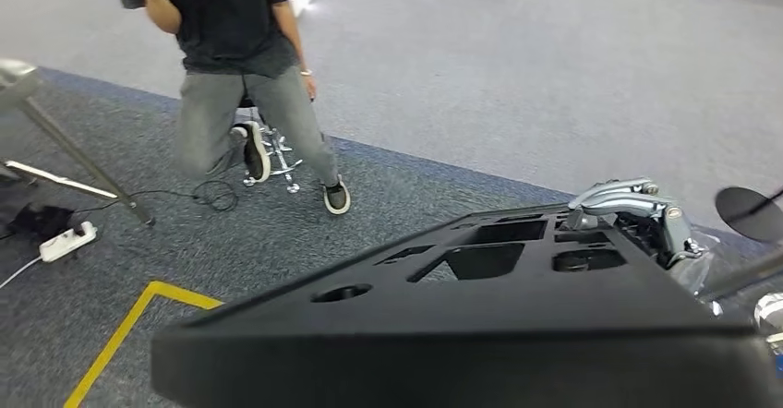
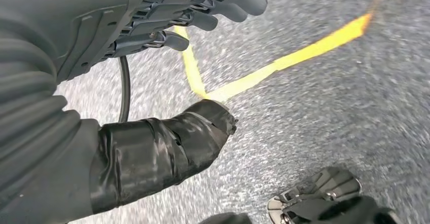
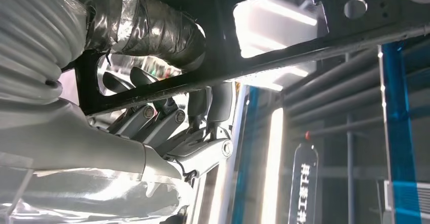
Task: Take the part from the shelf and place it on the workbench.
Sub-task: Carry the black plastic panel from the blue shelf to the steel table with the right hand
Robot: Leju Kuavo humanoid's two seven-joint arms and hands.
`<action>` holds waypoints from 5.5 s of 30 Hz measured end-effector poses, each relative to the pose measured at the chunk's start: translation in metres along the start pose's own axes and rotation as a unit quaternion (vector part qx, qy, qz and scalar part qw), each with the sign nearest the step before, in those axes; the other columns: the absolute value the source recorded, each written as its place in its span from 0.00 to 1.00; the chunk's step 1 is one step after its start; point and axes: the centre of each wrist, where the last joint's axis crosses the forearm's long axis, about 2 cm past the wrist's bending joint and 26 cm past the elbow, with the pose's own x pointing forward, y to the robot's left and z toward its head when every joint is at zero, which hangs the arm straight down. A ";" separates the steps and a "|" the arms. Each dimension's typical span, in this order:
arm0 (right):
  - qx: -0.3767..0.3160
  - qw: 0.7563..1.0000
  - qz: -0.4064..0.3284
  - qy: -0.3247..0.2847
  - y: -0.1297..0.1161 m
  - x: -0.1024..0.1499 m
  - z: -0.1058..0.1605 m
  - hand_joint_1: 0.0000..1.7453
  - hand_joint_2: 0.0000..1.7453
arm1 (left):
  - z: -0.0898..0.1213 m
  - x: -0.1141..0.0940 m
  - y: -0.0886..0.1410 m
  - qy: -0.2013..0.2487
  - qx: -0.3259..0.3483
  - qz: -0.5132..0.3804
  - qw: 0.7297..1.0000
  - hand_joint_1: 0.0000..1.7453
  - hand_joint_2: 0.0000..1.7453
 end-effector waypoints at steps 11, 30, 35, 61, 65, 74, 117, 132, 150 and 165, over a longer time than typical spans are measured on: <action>-0.002 1.000 0.013 -0.007 0.004 -0.001 0.003 1.00 1.00 | -0.002 -0.009 0.008 0.032 0.002 0.031 0.999 0.00 1.00; -0.001 1.000 0.030 0.008 0.004 0.001 0.011 1.00 1.00 | -0.003 -0.013 0.014 0.030 -0.007 0.012 0.999 0.00 1.00; -0.009 0.999 0.043 0.012 0.002 0.006 0.014 1.00 1.00 | -0.004 -0.014 0.015 0.021 -0.019 0.009 1.000 0.00 1.00; -0.022 0.998 0.033 0.039 -0.005 0.009 0.015 1.00 1.00 | -0.002 -0.004 0.005 -0.008 -0.024 0.008 1.000 0.00 1.00; -0.020 0.999 0.032 0.038 -0.006 0.008 0.015 1.00 1.00 | -0.001 0.000 0.001 -0.014 -0.033 0.015 0.999 0.00 1.00; -0.014 0.999 0.034 0.035 -0.005 0.006 0.015 1.00 1.00 | -0.001 0.000 0.000 -0.020 -0.039 0.019 0.999 0.00 1.00; -0.007 0.999 0.019 0.043 -0.007 0.002 0.016 1.00 1.00 | 0.000 -0.002 0.000 -0.008 -0.032 0.017 0.999 0.00 1.00; -0.006 0.999 0.022 0.046 -0.008 0.003 0.018 1.00 1.00 | 0.000 0.000 -0.001 -0.006 -0.025 0.017 1.000 0.00 1.00; -0.008 0.999 0.022 0.046 -0.009 0.004 0.018 1.00 1.00 | 0.001 -0.004 -0.003 0.001 -0.028 0.016 0.999 0.00 1.00; -0.007 0.999 0.022 0.049 -0.010 0.004 0.019 1.00 1.00 | 0.000 0.000 -0.001 0.001 -0.027 0.016 0.999 0.00 1.00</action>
